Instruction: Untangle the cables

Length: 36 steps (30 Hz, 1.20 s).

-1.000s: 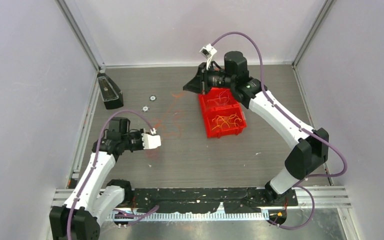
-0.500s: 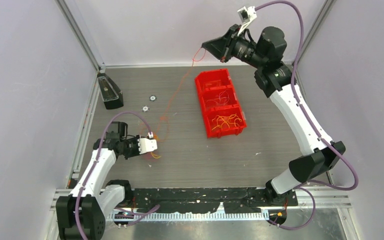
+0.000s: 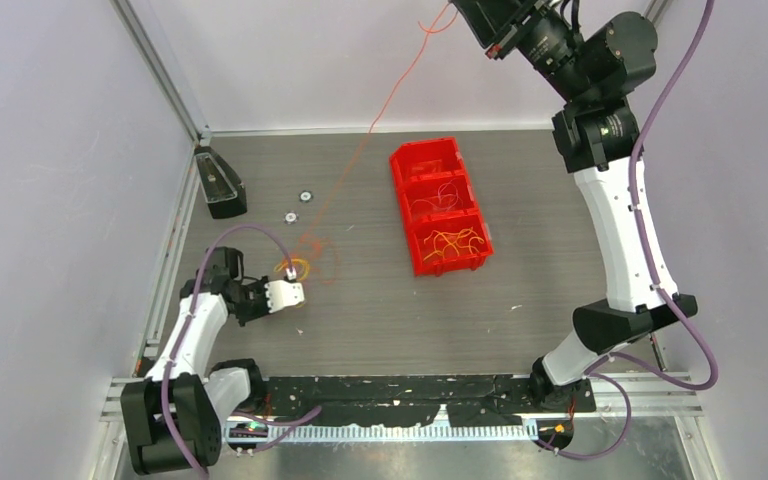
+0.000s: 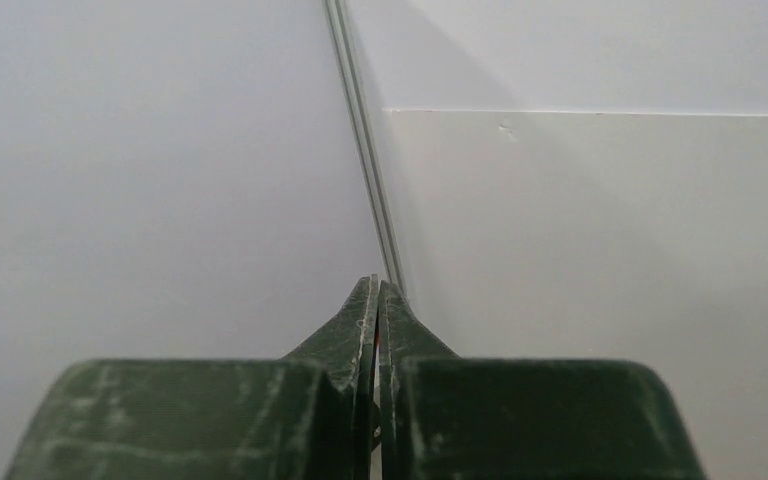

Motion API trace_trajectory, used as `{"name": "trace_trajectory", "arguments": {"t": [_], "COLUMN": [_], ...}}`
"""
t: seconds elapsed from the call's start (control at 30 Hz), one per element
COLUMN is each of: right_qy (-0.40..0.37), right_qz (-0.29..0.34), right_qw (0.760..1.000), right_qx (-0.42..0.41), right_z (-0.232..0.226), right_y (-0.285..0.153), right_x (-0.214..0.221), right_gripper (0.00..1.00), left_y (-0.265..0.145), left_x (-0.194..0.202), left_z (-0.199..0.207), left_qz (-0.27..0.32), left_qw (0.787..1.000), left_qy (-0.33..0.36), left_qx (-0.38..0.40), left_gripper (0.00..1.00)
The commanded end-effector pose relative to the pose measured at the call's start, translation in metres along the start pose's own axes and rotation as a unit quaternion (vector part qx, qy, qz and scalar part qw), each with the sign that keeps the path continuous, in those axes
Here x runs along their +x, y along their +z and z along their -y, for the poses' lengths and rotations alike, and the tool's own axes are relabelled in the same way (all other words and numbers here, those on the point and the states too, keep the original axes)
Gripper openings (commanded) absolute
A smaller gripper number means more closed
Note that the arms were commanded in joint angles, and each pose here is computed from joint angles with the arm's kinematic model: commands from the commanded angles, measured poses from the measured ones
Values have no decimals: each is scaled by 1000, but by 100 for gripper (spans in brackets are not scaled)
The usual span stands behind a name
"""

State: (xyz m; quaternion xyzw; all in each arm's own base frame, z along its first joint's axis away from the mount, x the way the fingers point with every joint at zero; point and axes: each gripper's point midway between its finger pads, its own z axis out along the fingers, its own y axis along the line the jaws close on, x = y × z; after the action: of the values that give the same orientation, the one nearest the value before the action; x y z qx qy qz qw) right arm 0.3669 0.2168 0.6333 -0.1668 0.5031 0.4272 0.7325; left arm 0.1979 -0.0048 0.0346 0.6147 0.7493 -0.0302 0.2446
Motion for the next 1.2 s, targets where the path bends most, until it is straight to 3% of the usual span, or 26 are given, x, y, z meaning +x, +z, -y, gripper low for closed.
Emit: {"name": "trace_trajectory", "arguments": {"t": [0.0, 0.13, 0.27, 0.4, 0.9, 1.17], "right_qy": [-15, -43, -60, -75, -161, -197], "right_qz": [42, 72, 102, 116, 211, 255], "right_qw": [999, 996, 992, 989, 957, 928], "right_qx": [-6, 12, 38, 47, 118, 186], "right_z": [-5, 0, 12, 14, 25, 42], "right_y": [5, 4, 1, -2, -19, -35], "right_x": [-26, -50, -73, -84, -146, -173], "right_gripper": [5, 5, 5, 5, 5, 5], "left_y": [-3, -3, -6, -8, -12, -15], "left_x": [0, 16, 33, 42, 67, 75], "left_z": [2, 5, 4, 5, -3, -5], "left_qz": [8, -10, -26, -33, -54, -55], "left_qw": [1000, 999, 999, 999, 997, 996], "left_qy": [-3, -19, -24, -26, -51, -67], "left_qx": [16, 24, 16, 13, 5, 11], "left_gripper": [2, 0, 10, 12, 11, 3]}}
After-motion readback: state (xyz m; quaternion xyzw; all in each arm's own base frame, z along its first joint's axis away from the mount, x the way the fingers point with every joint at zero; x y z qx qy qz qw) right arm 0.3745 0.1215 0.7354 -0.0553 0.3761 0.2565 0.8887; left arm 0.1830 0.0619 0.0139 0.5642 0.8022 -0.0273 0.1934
